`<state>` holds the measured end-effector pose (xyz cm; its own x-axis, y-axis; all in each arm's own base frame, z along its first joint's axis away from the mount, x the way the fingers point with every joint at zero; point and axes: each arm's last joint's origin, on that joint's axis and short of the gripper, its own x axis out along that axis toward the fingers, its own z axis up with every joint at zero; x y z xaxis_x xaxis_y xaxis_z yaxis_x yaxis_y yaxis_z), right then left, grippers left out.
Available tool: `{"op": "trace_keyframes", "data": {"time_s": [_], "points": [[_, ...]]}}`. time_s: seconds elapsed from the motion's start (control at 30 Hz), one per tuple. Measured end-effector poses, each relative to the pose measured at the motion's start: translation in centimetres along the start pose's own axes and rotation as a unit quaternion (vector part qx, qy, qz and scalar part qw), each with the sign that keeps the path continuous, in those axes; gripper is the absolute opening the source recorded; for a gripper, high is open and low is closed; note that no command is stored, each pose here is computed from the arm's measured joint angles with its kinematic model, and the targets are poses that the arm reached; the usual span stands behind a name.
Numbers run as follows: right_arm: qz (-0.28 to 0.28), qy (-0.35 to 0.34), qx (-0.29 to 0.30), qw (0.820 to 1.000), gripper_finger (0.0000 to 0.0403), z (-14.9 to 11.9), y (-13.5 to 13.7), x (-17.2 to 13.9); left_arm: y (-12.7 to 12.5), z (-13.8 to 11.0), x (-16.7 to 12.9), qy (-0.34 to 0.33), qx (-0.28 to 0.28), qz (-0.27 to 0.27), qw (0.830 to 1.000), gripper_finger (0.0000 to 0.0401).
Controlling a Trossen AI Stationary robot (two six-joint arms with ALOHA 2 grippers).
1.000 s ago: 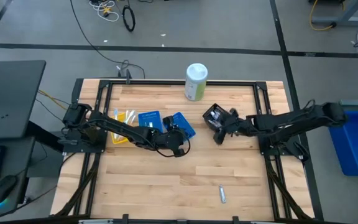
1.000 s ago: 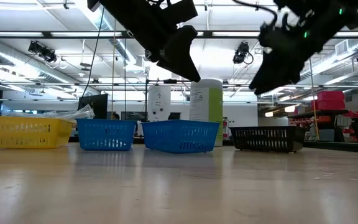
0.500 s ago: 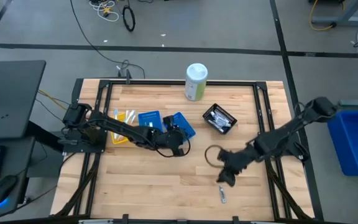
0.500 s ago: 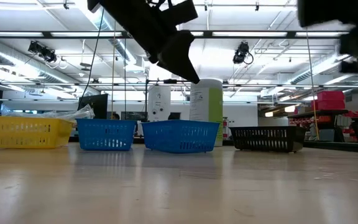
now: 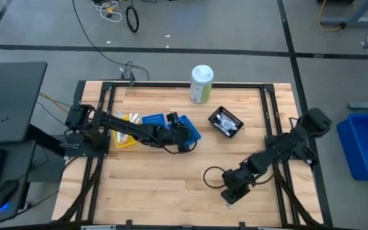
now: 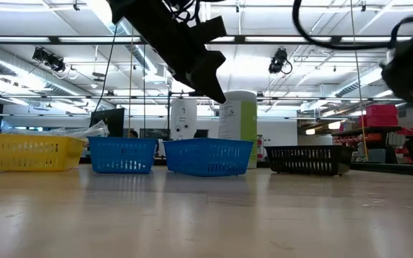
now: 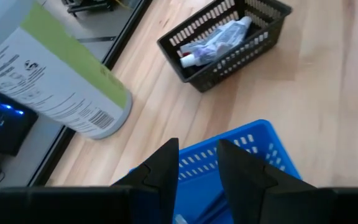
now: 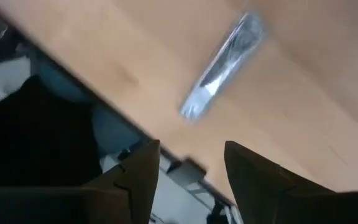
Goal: Pick & Place Travel size toiletries
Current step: Put the silver nail cutter into the left blue bin
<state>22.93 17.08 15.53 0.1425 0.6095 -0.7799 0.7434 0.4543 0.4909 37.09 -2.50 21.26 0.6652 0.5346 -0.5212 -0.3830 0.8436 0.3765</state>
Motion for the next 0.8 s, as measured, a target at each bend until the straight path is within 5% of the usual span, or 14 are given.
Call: {"op": "trace_keyframes", "data": {"time_s": [0.5,0.8], "points": [[-0.021,-0.043,0.039,0.998,0.0192,1.9,-0.5,3.4,1.2,-0.1,0.9,0.011,-0.009,0.015,1.0,0.0119],[-0.032,-0.051,0.037,0.997,0.0108,2.0,-0.7,3.5,1.1,-0.1,0.9,0.013,-0.016,-0.008,1.0,0.0119]]}}
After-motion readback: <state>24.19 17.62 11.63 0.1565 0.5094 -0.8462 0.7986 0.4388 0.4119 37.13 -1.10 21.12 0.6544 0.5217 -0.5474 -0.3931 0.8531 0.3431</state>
